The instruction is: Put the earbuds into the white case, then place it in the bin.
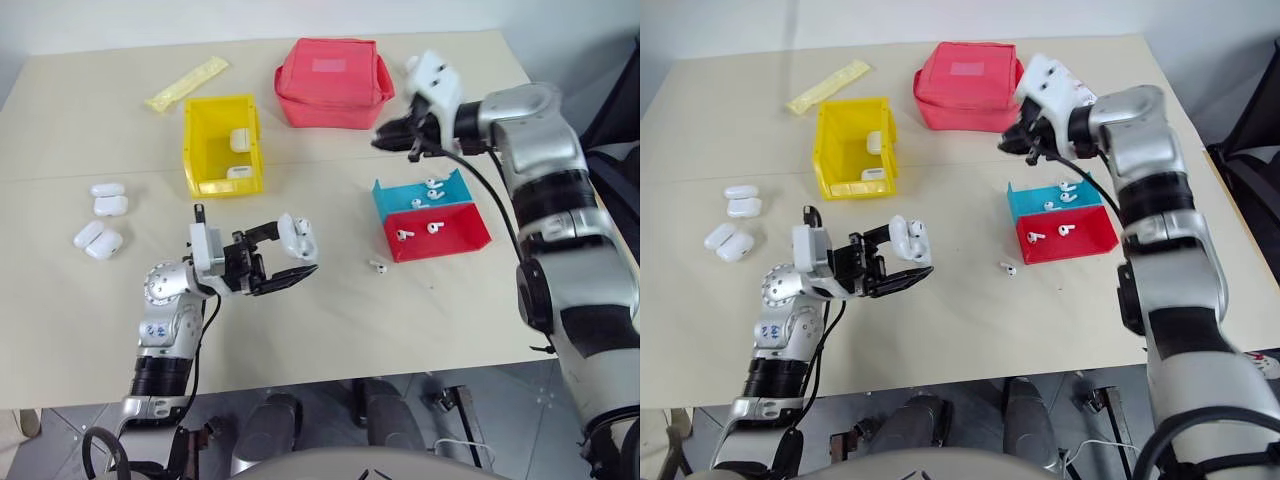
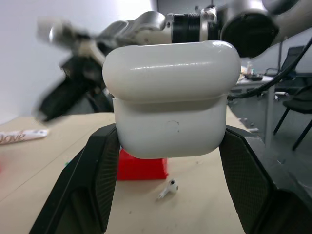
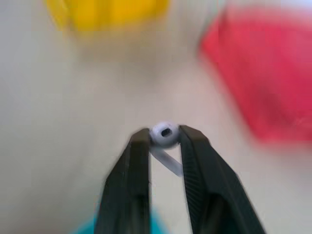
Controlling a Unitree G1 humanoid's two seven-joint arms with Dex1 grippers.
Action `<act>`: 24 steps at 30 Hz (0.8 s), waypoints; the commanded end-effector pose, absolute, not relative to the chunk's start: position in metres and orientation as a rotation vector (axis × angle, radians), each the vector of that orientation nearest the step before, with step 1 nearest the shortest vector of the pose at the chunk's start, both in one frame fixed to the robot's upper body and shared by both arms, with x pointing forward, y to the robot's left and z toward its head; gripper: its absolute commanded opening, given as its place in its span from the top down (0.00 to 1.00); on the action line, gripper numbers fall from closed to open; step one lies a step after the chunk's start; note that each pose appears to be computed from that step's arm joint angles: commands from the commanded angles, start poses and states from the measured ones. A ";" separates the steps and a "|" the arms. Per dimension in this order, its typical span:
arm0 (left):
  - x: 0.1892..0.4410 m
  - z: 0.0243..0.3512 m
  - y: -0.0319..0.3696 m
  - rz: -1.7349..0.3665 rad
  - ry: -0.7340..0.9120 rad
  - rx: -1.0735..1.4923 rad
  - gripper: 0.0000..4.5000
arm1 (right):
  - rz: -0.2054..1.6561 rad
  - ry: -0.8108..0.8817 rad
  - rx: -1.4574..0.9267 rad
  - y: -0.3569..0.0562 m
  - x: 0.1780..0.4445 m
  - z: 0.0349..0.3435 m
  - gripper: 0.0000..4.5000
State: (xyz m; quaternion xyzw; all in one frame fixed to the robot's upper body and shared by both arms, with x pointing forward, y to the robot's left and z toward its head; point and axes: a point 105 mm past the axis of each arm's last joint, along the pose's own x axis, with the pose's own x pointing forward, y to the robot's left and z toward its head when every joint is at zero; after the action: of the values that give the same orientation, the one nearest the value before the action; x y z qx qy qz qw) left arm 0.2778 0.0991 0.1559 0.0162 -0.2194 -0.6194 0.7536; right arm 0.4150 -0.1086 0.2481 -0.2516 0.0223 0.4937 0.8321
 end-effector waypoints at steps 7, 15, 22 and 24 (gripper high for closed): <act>0.286 0.161 0.080 -1.431 -0.520 -0.021 0.39 | 1.180 -0.092 -0.116 -0.090 0.296 0.266 0.90; 0.299 0.160 0.068 -1.505 -0.513 -0.030 0.39 | 1.164 -0.083 0.232 -0.078 0.243 0.256 0.90; 0.304 0.166 0.060 -1.559 -0.534 -0.025 0.39 | 1.072 -0.052 0.363 -0.082 0.238 0.246 0.90; 0.305 0.166 0.059 -1.569 -0.536 -0.025 0.39 | 1.056 -0.053 0.387 -0.082 0.238 0.246 0.90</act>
State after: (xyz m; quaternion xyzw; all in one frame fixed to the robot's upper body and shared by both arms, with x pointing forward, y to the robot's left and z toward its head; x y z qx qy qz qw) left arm 0.3044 0.0600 0.1593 -0.0205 -0.2239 -0.6946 0.6834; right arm 0.2443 -0.0834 0.2339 0.1831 0.0055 0.4969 0.8483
